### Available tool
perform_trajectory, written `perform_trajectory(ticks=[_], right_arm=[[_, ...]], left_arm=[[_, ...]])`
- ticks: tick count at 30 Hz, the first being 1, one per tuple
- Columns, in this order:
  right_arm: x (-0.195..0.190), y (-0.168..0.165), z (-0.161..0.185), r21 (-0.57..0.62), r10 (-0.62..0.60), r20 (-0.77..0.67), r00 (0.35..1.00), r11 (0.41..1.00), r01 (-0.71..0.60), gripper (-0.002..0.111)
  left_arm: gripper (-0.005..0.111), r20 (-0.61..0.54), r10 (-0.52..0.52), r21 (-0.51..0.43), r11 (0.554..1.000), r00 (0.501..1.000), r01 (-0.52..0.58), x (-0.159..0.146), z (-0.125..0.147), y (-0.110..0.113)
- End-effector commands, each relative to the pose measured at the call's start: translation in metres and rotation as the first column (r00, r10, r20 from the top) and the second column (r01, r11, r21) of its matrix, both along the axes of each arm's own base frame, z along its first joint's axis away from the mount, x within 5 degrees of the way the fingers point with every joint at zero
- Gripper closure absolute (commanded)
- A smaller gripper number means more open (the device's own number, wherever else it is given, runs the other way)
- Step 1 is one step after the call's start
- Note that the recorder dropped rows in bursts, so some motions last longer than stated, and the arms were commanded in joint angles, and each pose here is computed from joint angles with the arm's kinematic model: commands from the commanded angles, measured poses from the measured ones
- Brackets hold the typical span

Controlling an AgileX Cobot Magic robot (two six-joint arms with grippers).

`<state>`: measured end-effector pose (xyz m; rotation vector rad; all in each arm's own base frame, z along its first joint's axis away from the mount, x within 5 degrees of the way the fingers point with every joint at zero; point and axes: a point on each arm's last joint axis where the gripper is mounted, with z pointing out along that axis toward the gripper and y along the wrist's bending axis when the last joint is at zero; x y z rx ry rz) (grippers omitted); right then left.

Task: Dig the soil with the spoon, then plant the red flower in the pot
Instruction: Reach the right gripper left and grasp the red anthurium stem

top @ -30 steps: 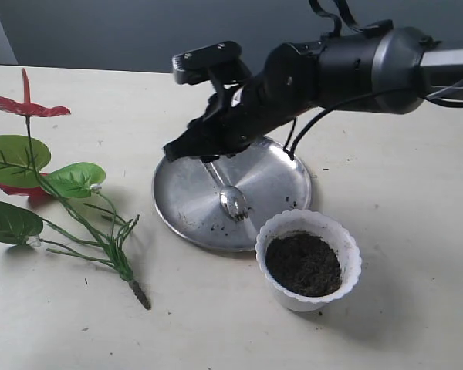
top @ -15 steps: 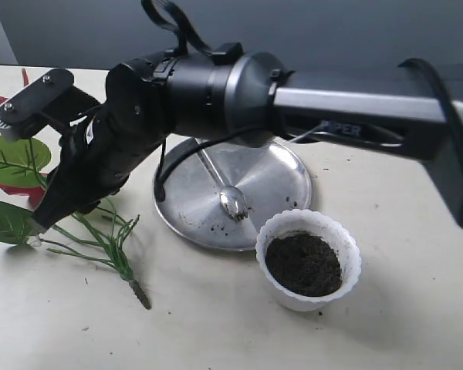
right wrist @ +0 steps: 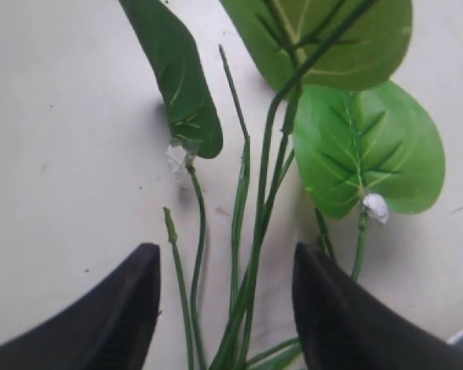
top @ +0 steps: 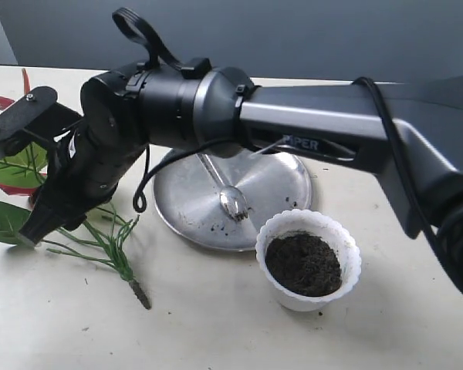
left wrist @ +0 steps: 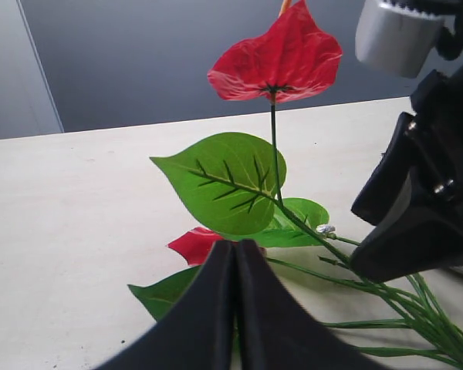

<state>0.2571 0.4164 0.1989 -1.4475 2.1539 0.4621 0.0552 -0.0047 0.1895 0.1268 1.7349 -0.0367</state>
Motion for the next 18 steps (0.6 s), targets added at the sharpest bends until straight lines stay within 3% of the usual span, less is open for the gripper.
perform_trajectory(ticks=[1,11,14,18], right_arm=[[0.007,0.008,-0.008,0.041,-0.002,0.062,0.998,0.999,-0.001,0.057],[0.016,0.012,-0.039,-0.023,-0.01,0.094,0.996,1.0,0.012,0.058],[0.017,0.014,-0.047,-0.021,-0.015,0.094,0.995,1.0,0.017,0.071],[0.017,0.015,-0.05,-0.021,-0.015,0.094,0.995,1.0,0.017,0.104]], left_arm=[[0.106,0.017,-0.006,-0.007,1.0,1.0,0.006,0.0,0.002,0.0],[0.106,0.017,-0.006,-0.007,1.0,1.0,0.006,0.0,0.002,0.0],[0.106,0.017,-0.006,-0.007,1.0,1.0,0.006,0.0,0.002,0.0],[0.106,0.017,-0.006,-0.007,1.0,1.0,0.006,0.0,0.002,0.0]])
